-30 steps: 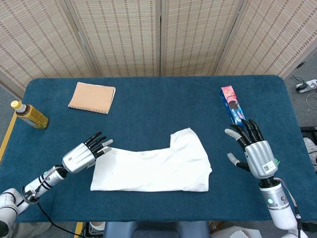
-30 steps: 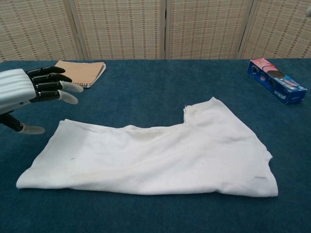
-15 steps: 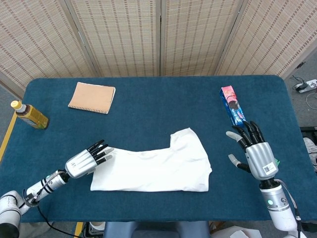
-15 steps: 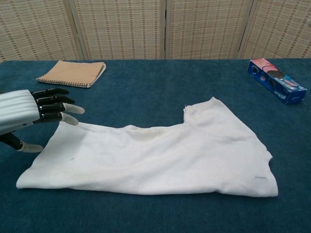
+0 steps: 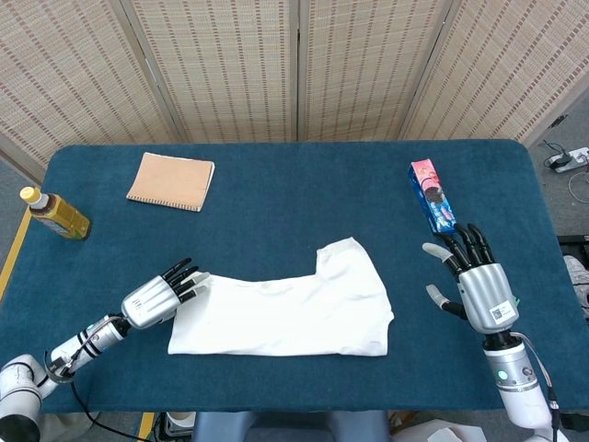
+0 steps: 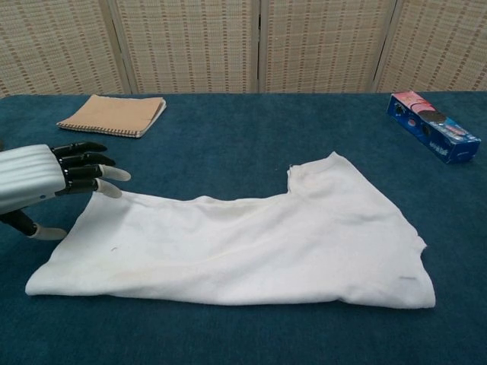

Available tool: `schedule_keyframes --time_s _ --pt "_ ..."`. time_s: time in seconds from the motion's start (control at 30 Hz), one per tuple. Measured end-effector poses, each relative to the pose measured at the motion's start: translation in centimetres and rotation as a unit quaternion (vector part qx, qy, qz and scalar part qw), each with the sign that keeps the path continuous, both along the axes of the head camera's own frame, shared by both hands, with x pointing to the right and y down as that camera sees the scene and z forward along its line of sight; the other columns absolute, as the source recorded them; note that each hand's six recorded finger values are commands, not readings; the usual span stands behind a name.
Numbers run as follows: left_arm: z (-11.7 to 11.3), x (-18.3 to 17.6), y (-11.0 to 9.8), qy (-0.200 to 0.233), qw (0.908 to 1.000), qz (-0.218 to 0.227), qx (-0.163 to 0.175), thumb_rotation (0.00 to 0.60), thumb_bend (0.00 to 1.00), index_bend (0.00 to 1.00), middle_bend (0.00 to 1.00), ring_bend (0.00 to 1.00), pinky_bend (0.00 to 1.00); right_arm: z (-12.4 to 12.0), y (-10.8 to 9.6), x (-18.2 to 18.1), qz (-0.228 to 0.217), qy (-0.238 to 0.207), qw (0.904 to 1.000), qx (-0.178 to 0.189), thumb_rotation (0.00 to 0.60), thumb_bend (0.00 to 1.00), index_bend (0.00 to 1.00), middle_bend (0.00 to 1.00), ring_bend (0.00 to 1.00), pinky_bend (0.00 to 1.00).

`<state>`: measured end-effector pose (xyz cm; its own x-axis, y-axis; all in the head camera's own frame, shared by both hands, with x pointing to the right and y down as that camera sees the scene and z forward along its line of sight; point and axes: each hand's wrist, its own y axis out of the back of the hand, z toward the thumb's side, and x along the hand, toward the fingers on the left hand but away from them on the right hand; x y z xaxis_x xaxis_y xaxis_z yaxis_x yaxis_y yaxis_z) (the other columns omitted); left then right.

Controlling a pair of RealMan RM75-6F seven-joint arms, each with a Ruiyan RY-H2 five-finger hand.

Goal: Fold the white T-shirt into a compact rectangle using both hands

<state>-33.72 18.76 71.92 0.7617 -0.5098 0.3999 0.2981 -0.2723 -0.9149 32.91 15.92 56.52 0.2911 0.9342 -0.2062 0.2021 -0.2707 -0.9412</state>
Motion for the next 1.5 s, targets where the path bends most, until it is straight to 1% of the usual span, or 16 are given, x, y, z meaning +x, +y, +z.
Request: schedule_keyframes --time_s 0.33,0.57,0.93,1.03,1.1,1.2,1.37,1.5 --pt "0.5 1.0 0.3 0.004 1.0000 0.003 -0.004 0.600 0.10 0.27 0.15 0.11 0.00 -0.2 0.0 0.2 0.001 -0.001 1.0000 0.004 0.600 0.21 0.28 0.20 0.06 0.00" --pt "0.6 1.2 0.2 0.011 0.9999 -0.010 -0.008 0.600 0.10 0.27 0.15 0.11 0.00 -0.3 0.0 0.2 0.002 -0.002 1.0000 0.006 0.600 0.21 0.28 0.20 0.06 0.00" --pt "0.4 0.1 -0.3 -0.007 0.9999 -0.010 0.002 0.600 0.10 0.27 0.15 0.11 0.00 0.0 0.1 0.3 0.003 -0.003 1.0000 0.001 0.600 0.21 0.29 0.20 0.06 0.00" --pt "0.3 -0.5 -0.5 -0.012 0.9998 -0.017 0.003 0.600 0.09 0.27 0.15 0.11 0.00 0.1 0.2 0.3 0.002 -0.004 1.0000 0.001 0.600 0.21 0.29 0.20 0.06 0.00" --pt "0.4 -0.7 -0.4 -0.013 0.9997 -0.021 0.000 0.600 0.10 0.27 0.15 0.11 0.00 0.1 0.1 0.4 0.003 -0.004 1.0000 0.001 0.600 0.21 0.29 0.20 0.06 0.00" --pt "0.6 -0.6 0.0 -0.017 0.9998 -0.014 -0.002 0.600 0.10 0.27 0.15 0.11 0.00 0.1 0.1 0.4 0.004 -0.005 1.0000 0.001 0.600 0.21 0.29 0.20 0.06 0.00" --pt "0.9 0.4 0.6 -0.006 0.9999 -0.011 -0.009 0.600 0.10 0.27 0.15 0.11 0.00 -0.1 0.2 0.4 0.004 -0.005 1.0000 0.003 0.600 0.21 0.29 0.20 0.06 0.00" --pt "1.0 1.3 0.5 0.007 0.9998 -0.013 -0.009 0.600 0.10 0.27 0.15 0.11 0.00 -0.3 0.2 0.5 0.005 -0.005 1.0000 0.006 0.600 0.21 0.29 0.20 0.06 0.00"
